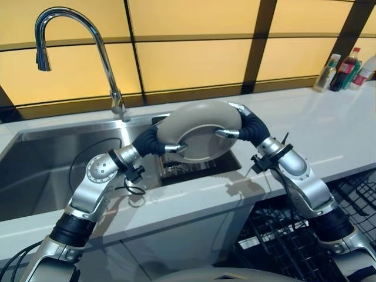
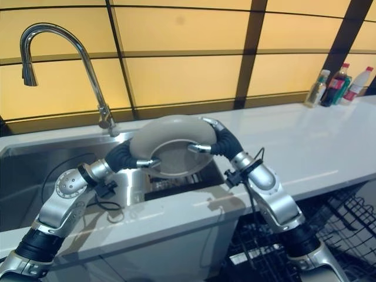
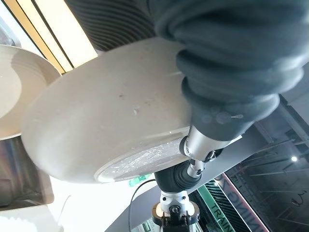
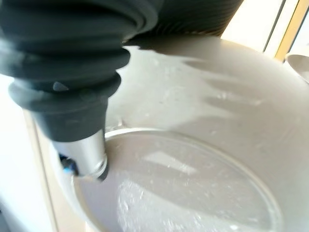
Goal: Pick up plates and place into dishwasher.
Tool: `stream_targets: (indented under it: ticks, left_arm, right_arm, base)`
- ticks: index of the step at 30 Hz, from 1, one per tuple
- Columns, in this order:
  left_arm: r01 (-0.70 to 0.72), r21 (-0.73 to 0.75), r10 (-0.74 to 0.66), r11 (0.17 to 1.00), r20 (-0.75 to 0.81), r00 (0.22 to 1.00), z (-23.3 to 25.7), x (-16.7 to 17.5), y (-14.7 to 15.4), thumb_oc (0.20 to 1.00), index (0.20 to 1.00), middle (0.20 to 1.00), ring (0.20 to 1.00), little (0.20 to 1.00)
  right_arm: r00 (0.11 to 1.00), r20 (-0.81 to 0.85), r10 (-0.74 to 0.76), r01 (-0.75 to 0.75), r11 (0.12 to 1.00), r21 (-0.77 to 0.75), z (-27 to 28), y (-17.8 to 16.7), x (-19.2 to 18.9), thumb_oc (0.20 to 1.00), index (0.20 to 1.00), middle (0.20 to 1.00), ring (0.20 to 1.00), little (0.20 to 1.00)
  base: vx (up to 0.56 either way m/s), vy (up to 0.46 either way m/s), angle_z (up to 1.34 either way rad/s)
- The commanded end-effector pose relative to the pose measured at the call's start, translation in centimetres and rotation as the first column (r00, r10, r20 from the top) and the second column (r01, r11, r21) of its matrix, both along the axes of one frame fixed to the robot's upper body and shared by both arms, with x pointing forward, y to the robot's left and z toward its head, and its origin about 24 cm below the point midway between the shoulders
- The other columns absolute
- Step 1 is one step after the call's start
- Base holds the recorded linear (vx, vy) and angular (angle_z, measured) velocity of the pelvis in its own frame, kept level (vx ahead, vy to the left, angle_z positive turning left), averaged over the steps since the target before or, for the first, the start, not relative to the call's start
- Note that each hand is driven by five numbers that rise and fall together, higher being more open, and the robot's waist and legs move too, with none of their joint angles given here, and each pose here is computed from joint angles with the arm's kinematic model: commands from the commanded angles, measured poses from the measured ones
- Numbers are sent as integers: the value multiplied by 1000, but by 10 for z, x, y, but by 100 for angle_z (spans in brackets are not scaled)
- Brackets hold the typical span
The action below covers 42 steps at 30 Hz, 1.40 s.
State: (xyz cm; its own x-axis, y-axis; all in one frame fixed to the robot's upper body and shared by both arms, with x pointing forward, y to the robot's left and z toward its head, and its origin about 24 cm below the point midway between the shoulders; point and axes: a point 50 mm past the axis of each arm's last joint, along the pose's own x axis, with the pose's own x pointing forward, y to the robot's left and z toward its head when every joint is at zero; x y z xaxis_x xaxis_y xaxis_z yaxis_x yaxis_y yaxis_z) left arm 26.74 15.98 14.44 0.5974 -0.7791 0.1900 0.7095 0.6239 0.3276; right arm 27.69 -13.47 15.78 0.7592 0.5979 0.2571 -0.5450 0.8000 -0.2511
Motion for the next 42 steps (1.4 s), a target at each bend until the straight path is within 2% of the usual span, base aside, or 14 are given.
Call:
stream_targets:
  ticks: [1,19,21,29,42]
  left_arm:
    - [106,-52,-96,993,156,983,35,6,-22,200,200,200,200,200]
    - [51,-76,-40,996,135,990,27,6,-17,200,200,200,200,200]
    - [8,-90,2,996,116,993,25,9,-16,1000,1000,1000,1000,1000]
    - [-63,-137,77,988,101,992,22,11,-11,1000,1000,1000,1000,1000]
    - [-88,-148,104,985,99,990,22,12,-7,1000,1000,1000,1000,1000]
  right_arm:
    - [993,105,45,-47,999,17,28,8,4,200,200,200,200,200]
    - [999,20,27,-26,999,-34,14,-2,4,200,200,200,200,200]
    - [1000,21,14,-13,1000,-28,14,-2,6,200,200,200,200,200]
    - [999,37,-29,30,1000,-10,15,-6,7,200,200,200,200,200]
    - [994,78,-83,85,996,-30,20,-14,9,200,200,200,200,200]
  base:
    - [0,0,0]
    - [0,0,0]
    - [0,0,0]
    - [-4,-4,0]
    - [0,0,0]
